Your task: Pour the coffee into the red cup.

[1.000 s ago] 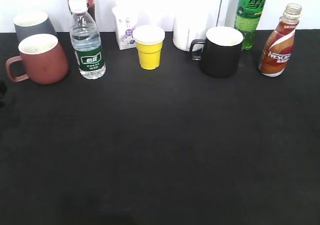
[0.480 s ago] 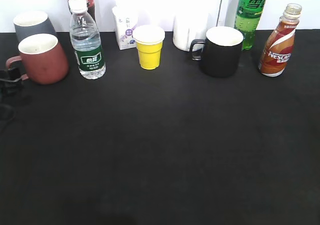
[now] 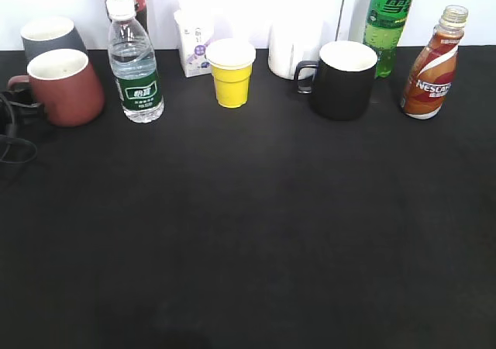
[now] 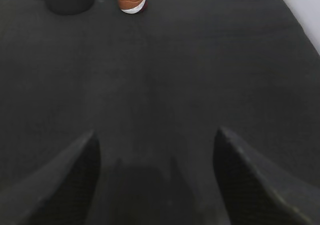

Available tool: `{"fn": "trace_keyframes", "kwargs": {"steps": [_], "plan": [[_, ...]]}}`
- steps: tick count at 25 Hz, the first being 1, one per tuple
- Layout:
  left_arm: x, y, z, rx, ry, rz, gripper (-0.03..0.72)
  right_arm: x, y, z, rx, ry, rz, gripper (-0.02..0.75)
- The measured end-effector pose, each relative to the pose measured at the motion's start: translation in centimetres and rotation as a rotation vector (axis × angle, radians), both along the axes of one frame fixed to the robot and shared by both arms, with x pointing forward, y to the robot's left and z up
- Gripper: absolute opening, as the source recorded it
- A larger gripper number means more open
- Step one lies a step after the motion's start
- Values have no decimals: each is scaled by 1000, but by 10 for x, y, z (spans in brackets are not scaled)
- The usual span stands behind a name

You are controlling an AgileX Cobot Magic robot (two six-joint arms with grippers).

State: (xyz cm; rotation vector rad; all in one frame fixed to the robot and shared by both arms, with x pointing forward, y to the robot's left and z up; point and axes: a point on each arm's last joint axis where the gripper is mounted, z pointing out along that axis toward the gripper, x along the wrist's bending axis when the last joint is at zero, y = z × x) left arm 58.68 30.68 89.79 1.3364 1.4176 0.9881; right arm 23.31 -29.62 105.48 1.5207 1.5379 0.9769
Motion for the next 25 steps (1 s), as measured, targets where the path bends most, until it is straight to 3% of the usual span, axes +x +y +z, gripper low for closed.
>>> {"fn": "trace_keyframes", "kwargs": {"steps": [9,11,15,21,25], "plan": [[15,2,-1,10,-39,-17,244,0,0,0,0,0,0,553],[20,1,-4,18,-36,-33,210,0,0,0,0,0,0,553],[24,-5,-7,65,-52,-131,54,0,0,0,0,0,0,553],[24,-7,-7,71,-57,-143,51,0,0,0,0,0,0,553],[0,-2,9,39,-109,-73,51,0,0,0,0,0,0,553]]}}
